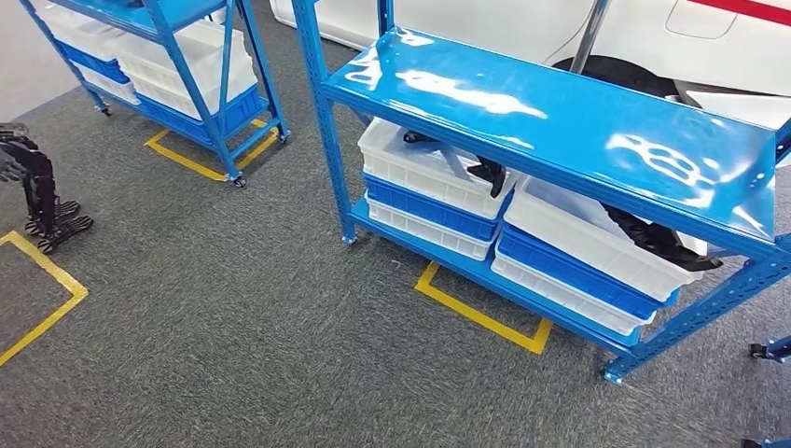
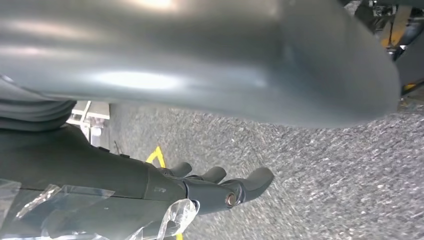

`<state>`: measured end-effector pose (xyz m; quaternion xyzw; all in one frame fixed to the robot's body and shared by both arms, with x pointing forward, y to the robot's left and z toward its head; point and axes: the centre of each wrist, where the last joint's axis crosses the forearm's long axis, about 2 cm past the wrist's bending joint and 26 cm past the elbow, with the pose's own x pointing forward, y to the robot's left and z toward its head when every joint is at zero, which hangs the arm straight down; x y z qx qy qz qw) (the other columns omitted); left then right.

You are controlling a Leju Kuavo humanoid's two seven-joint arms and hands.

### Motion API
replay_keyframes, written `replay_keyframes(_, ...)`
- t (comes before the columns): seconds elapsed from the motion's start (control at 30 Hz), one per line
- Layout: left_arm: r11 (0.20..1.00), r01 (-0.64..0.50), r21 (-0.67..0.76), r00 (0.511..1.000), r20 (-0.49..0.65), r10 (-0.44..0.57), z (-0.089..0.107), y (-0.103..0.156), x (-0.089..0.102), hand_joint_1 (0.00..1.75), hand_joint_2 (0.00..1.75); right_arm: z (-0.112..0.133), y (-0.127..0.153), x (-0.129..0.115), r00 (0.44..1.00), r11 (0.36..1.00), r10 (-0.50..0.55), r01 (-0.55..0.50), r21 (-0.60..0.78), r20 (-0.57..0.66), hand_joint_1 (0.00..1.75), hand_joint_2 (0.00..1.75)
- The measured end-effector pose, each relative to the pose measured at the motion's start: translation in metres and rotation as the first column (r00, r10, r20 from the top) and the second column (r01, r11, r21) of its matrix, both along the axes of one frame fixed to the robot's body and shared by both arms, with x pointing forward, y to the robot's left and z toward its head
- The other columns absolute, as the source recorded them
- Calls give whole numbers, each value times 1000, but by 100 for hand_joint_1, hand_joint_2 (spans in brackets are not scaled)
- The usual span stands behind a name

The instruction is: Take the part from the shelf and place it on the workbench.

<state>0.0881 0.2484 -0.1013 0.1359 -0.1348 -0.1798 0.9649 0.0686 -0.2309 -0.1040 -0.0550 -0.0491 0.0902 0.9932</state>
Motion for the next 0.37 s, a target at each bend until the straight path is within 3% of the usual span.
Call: replay_keyframes(0.37,1000,0,-10,1000,-7,0,0,-3,-2,0,0,-1,-4,-2,1000,1000,-14,14,-7,-17,0,0)
